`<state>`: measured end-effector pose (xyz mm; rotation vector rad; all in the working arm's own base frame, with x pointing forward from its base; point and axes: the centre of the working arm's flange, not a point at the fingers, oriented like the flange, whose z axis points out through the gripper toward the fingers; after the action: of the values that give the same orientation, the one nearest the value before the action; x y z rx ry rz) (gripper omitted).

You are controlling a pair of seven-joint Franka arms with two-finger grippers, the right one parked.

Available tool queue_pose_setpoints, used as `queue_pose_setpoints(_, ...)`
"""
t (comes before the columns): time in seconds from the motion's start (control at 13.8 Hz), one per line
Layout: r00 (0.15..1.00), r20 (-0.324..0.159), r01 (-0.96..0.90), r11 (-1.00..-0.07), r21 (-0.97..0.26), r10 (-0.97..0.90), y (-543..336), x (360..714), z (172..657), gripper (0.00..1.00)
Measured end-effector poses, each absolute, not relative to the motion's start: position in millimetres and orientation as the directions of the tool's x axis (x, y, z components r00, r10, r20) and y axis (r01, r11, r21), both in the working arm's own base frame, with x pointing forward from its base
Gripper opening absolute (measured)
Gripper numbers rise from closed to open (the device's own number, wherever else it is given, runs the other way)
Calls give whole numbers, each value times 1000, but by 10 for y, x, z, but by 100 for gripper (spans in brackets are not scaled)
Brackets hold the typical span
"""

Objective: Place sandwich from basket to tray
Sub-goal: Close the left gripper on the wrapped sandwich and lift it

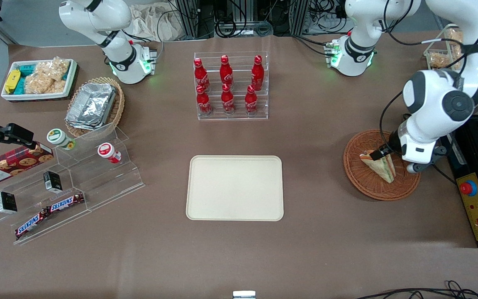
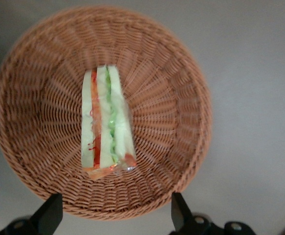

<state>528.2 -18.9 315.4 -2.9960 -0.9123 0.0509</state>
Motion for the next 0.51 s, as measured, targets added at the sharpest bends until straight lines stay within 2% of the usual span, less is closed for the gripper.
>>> queue_pose_setpoints(0.51, 761, -9, 649, -760, -36, 649, -13, 5365, 2316, 100)
